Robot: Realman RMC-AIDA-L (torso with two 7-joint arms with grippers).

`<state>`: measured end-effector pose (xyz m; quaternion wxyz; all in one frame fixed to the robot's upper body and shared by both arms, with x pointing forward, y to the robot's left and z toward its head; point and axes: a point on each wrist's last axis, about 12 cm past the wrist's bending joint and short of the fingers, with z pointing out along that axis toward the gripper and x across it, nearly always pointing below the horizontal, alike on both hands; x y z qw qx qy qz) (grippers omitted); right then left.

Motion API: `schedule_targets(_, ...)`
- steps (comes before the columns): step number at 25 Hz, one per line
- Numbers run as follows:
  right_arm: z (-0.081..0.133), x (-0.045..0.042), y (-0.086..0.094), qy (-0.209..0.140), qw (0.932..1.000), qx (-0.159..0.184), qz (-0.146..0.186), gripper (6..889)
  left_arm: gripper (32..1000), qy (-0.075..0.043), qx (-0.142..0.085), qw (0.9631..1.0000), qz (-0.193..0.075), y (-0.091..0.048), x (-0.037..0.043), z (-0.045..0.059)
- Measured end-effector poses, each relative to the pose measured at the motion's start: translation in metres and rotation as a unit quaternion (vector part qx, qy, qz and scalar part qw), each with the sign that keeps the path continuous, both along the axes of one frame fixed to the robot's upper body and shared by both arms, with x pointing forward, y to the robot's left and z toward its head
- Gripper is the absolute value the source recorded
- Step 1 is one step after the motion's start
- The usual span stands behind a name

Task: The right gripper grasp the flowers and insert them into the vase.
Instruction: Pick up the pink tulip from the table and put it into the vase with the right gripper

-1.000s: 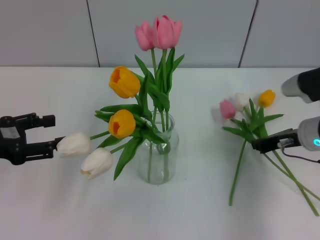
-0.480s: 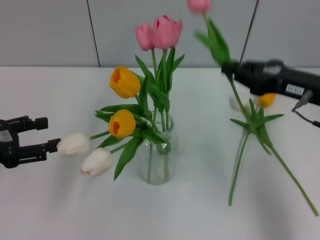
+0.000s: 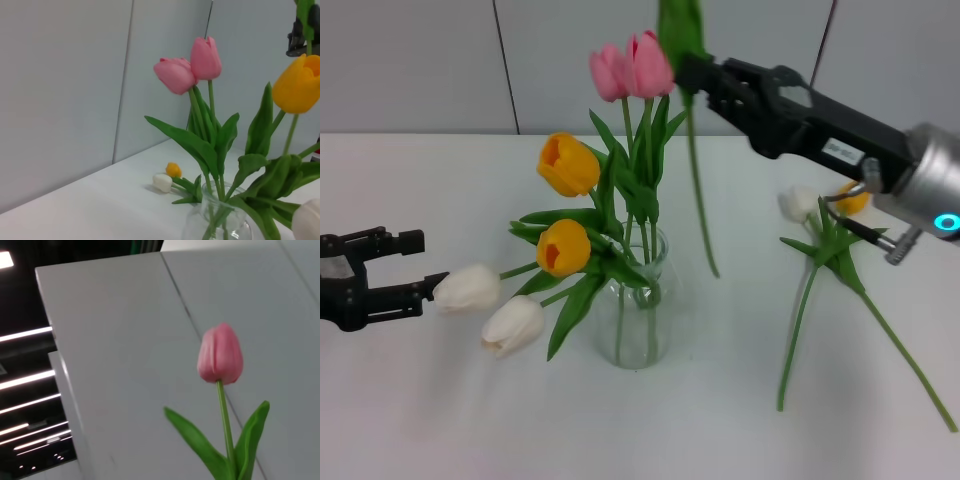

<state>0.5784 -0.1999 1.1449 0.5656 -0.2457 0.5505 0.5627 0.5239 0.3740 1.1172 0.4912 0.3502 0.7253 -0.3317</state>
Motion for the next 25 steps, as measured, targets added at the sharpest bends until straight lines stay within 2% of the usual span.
schedule_targets(5,0.006,0.0092,0.025,-0.017,0.9996,0.000,0.021,55,815,-0.006,-0.001,1.0000,-0.004,-0.006,0.0039,0.000)
schedule_targets(13,0.015,0.0219,0.041,-0.049,0.9988,0.008,0.001,54,815,-0.010,-0.005,0.9999,-0.009,-0.012,0.0079,0.001)
schedule_targets(19,0.018,0.0306,0.053,-0.043,0.9991,0.001,0.000,55,815,-0.011,-0.008,0.9999,-0.008,-0.016,0.0100,0.000)
schedule_targets(25,0.009,0.0289,0.056,-0.022,0.9997,-0.008,0.001,55,815,-0.016,-0.009,0.9997,-0.013,-0.021,0.0148,0.002)
